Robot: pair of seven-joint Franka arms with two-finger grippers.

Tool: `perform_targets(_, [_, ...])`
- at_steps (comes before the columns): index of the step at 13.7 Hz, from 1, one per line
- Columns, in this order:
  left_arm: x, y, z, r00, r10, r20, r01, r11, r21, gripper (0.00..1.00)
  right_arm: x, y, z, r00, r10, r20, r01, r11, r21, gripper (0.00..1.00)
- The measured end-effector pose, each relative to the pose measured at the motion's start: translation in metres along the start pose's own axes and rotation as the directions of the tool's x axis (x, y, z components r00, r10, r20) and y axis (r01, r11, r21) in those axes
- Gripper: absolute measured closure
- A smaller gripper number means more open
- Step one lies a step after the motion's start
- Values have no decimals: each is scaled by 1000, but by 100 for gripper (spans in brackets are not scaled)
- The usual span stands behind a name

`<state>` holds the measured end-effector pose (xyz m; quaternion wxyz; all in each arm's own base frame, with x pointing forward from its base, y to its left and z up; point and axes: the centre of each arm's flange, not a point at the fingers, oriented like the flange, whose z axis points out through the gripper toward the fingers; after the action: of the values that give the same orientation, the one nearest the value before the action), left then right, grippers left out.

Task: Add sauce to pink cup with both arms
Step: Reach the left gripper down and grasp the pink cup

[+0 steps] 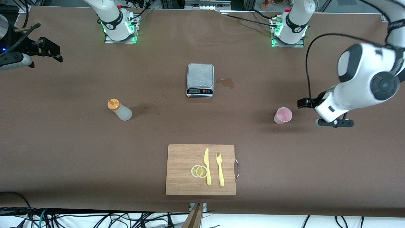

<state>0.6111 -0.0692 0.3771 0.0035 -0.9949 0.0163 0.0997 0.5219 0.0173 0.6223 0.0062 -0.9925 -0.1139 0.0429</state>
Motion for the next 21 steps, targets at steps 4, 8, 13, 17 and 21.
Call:
perform_targets(4, [2, 12, 85, 998, 52, -41, -51, 998, 39, 0, 0, 0, 0, 1000, 0, 0, 0, 1000, 0, 0])
perform_targets(8, [-14, 14, 140, 996, 63, -65, -61, 998, 30, 4, 0, 0, 0, 1000, 0, 0, 0, 1000, 0, 0])
perform_targets(13, [-17, 16, 158, 997, 69, -32, -68, 997, 28, 56, 0, 0, 0, 1000, 0, 0, 0, 1000, 0, 0])
perform_targets(17, [-13, 19, 151, 996, 72, -45, -70, 997, 27, 96, 0, 0, 0, 1000, 0, 0, 0, 1000, 0, 0])
perform_targets(21, [-19, 70, 95, 998, 60, 16, -60, 998, -10, 96, 0, 0, 0, 1000, 0, -1, 0, 1000, 0, 0])
